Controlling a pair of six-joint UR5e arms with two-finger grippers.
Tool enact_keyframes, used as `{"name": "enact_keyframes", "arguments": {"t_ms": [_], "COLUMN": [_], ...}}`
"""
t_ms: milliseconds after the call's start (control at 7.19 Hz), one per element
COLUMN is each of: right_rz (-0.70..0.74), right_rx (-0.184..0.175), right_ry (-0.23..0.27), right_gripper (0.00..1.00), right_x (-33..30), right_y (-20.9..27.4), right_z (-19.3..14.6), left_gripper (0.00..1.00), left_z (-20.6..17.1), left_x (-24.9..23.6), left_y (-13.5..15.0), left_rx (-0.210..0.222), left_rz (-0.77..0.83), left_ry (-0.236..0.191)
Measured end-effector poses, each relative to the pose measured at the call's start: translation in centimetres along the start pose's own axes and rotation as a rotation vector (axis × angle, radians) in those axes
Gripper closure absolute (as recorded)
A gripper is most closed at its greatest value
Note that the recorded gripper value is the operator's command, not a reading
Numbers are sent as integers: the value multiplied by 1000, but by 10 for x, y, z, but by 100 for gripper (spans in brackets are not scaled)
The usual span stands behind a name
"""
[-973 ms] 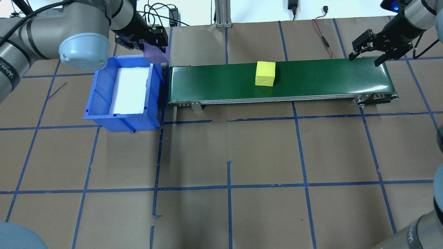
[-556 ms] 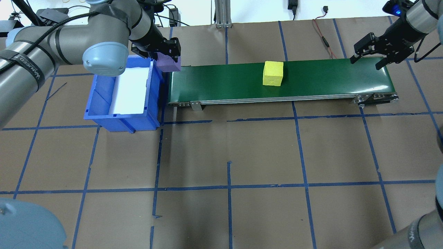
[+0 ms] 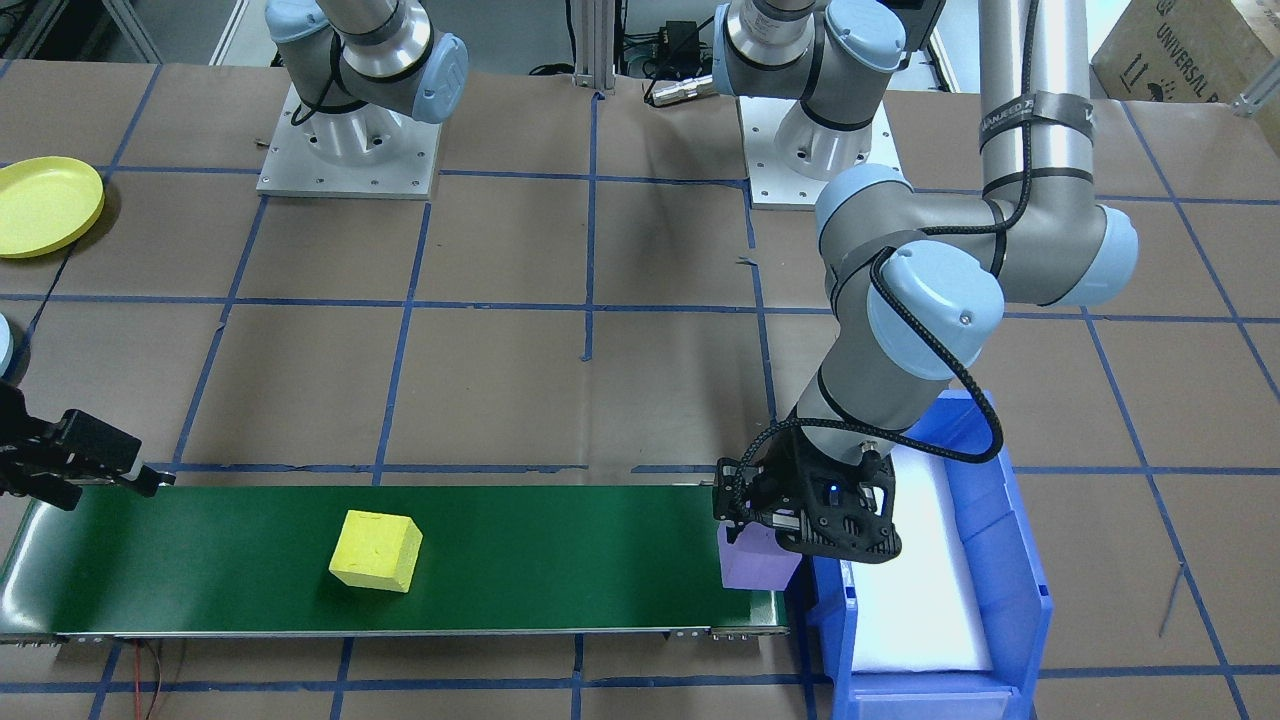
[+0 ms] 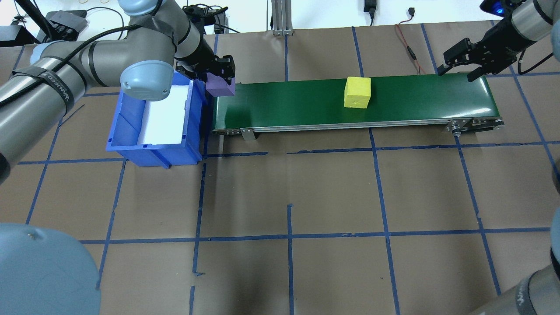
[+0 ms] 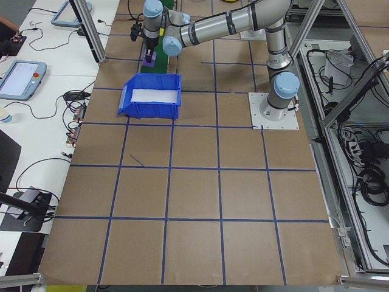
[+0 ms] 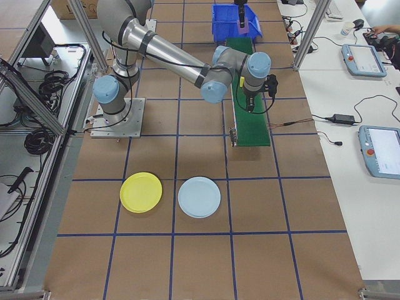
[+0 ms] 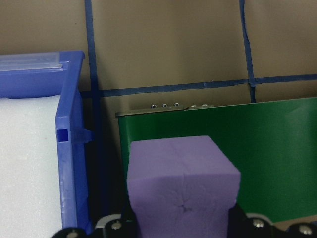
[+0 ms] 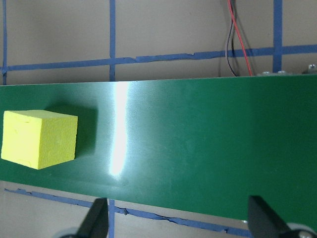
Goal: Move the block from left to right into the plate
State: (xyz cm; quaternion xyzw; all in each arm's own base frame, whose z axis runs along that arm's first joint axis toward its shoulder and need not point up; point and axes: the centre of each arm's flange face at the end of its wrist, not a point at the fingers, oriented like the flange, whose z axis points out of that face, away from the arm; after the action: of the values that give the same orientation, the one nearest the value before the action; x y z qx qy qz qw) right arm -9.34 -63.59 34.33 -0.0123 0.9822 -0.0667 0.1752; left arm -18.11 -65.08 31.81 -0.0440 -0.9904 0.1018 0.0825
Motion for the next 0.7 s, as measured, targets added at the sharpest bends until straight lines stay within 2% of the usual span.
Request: {"name": "enact_keyframes", "arguments": {"t_ms": [417, 695], "right_rz": [-22, -13], "right_rx": [20, 12], "right_ry": [-25, -30], "right_gripper": [0, 0], "right_x": [-2, -1], "right_y": [-1, 0], "right_z": [3, 5], "left_gripper": [0, 0], "left_z": [12, -6], "left_x": [11, 42], "left_y": [6, 10], "left_rx": [-21, 4], "left_rz": [-14, -19], "left_ry": [5, 4]}}
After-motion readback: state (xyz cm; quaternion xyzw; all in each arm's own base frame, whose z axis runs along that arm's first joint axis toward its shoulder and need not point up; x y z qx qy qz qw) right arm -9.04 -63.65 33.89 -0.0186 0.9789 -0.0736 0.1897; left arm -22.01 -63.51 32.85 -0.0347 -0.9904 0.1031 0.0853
